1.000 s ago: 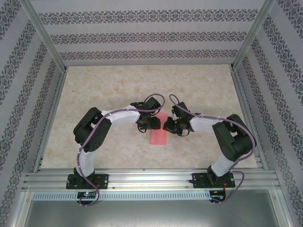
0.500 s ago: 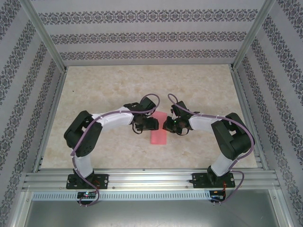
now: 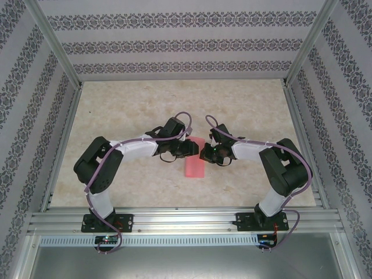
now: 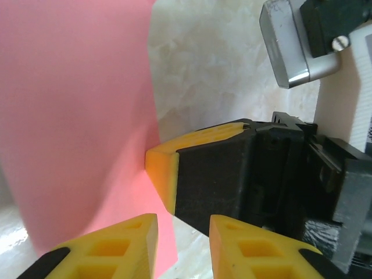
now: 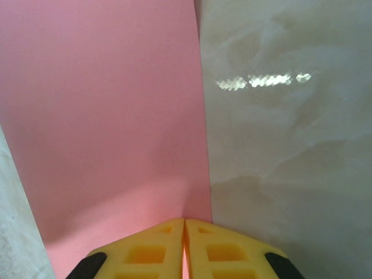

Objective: Fold a paper plane with a square sheet of paper (fold left side to right side)
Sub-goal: Hold the square sheet of paper at the center of the table, then first fold the square sheet of paper in half at the center of the table, then hold the square sheet of paper at the center of the table.

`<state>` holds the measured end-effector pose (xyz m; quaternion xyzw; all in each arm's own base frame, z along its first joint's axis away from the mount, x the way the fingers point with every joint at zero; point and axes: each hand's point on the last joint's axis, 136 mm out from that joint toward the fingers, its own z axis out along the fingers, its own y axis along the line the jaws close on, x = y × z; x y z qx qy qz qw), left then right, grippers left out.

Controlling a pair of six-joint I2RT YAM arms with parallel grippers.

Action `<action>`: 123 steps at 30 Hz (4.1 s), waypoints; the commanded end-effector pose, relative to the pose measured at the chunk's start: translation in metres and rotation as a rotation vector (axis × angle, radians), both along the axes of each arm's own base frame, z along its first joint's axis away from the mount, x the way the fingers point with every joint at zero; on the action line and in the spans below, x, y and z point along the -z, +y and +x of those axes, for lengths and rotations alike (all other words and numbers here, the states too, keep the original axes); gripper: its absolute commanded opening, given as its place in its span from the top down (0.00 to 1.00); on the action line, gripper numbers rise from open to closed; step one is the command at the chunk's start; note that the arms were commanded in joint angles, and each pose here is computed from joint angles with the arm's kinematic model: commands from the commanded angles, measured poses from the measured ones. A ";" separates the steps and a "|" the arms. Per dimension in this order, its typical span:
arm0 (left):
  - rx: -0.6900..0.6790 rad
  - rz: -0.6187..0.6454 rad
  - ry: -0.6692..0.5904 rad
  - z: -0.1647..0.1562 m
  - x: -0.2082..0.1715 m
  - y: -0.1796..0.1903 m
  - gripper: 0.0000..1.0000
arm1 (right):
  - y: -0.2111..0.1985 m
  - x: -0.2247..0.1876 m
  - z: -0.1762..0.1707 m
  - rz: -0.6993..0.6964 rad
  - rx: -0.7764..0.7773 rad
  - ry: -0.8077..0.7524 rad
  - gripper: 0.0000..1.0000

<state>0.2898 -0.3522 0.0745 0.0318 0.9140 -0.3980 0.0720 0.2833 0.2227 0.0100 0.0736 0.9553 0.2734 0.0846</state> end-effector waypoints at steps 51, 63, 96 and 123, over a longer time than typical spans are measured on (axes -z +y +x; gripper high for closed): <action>0.020 0.271 0.068 -0.024 0.085 0.054 0.72 | 0.038 -0.001 0.066 0.066 0.006 -0.033 0.89; 0.117 0.174 0.008 -0.051 0.076 0.045 0.70 | 0.024 0.027 0.054 -0.036 0.013 0.039 0.89; 0.275 0.145 -0.043 -0.128 0.062 0.039 0.67 | 0.019 0.033 0.053 -0.062 0.006 0.054 0.89; 0.164 -0.044 -0.085 -0.031 0.021 0.008 0.61 | 0.027 0.024 0.055 -0.044 -0.016 0.040 0.89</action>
